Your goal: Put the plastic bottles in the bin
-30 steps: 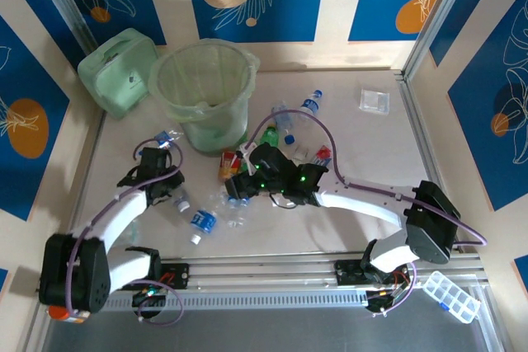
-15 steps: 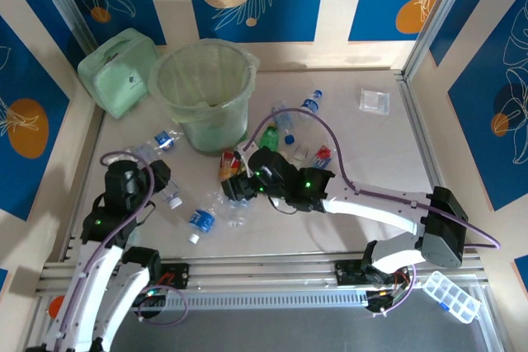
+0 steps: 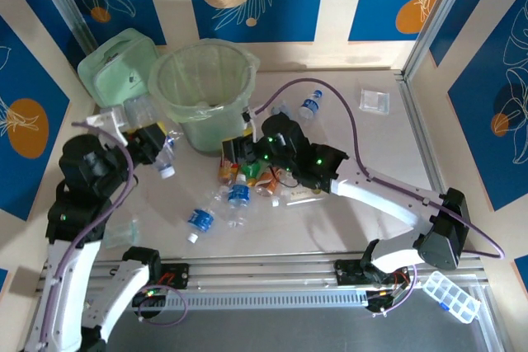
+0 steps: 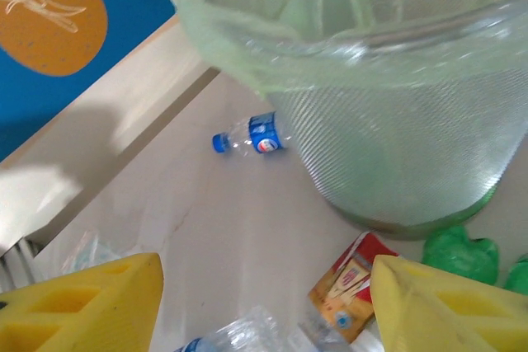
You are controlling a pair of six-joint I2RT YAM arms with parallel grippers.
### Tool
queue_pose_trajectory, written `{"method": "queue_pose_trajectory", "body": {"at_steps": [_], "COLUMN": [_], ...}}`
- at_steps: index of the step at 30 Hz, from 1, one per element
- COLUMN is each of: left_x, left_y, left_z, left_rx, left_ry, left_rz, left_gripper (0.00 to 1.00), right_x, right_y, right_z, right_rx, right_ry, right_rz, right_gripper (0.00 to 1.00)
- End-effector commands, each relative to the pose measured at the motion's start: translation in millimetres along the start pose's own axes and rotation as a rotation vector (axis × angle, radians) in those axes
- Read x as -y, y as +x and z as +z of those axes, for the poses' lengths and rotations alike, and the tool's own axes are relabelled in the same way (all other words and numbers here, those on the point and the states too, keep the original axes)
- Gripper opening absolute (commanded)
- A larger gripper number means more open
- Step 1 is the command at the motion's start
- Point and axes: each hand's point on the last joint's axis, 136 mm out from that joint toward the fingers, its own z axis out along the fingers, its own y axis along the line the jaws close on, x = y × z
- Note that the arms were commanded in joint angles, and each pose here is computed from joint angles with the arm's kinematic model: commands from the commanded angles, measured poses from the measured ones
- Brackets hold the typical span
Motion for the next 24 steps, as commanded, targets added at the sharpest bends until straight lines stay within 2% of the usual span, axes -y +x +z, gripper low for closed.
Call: {"method": "queue_pose_trajectory", "body": {"at_steps": [1,4,9,13,19,24], "left_x": [20.7,33.4,47.2,58.0,66.1,48.5], "left_y": [-22.5,-43.0,-74.5,-86.9,-97.3,-82.6], "left_z": [26.0,48.3,88.5,123.5,175.2,227.1], "left_rx": [0.004,0.022,0.075,0.067,0.034,-0.058], "left_ry": [0.081,0.132,0.201,0.238,0.236,0.15], "left_rz": [0.051,0.037,0.02,0.051,0.132,0.174], "left_gripper": [0.35,0.32,0.13,0.08,0.1,0.14], "right_x": [-2.1,11.0,22.0,33.5,54.3,53.2], "right_y": [-42.6,-62.1,-95.5,-111.6,-114.2,-119.6], "right_z": [-18.9,-27.1,-46.2,-61.4,-73.1,-81.4], "right_rx": [0.108,0.143,0.214,0.252,0.288,0.291], "right_ry": [-0.039,-0.028,-0.04,-0.029,-0.002,-0.019], "right_rz": [0.0,0.035,0.071,0.061,0.058,0.07], "right_gripper": [0.68,0.68,0.68,0.68,0.68,0.68]}}
